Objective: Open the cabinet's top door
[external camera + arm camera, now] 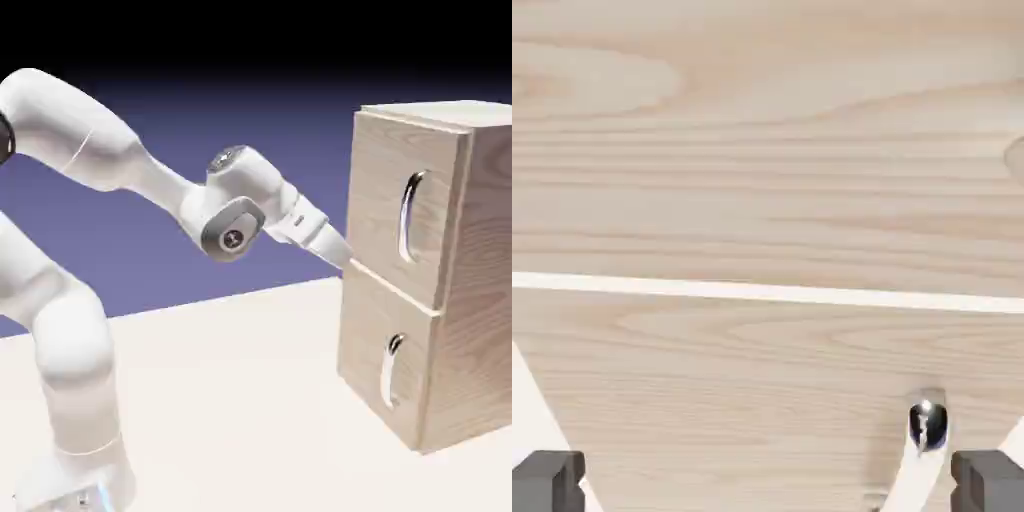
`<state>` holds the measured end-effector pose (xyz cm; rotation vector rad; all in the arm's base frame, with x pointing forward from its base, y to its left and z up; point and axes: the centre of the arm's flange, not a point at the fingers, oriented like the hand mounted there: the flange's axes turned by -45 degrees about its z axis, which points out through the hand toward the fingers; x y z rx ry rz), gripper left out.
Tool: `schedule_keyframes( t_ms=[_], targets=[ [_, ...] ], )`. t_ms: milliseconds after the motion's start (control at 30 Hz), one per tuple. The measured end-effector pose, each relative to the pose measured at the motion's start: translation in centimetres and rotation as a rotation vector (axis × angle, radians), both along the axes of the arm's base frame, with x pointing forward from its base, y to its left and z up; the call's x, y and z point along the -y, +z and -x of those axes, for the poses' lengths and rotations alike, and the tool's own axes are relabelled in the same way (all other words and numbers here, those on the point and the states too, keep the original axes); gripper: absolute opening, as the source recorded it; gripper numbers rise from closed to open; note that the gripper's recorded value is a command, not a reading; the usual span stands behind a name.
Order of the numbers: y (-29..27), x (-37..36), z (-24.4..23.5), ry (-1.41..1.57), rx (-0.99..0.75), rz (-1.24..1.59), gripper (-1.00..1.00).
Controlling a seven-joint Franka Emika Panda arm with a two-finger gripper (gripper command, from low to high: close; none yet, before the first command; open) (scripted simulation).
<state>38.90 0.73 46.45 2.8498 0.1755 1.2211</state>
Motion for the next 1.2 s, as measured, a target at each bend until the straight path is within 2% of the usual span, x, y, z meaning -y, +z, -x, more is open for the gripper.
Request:
schedule_keyframes(
  t_ms=[600,1200],
  targets=[
    [7.1,-1.6,1.9,0.589,0.198,0.725,1.00],
    [9.2,1.5,3.5,0.949,0.332,1.520,1.00]
  ],
)
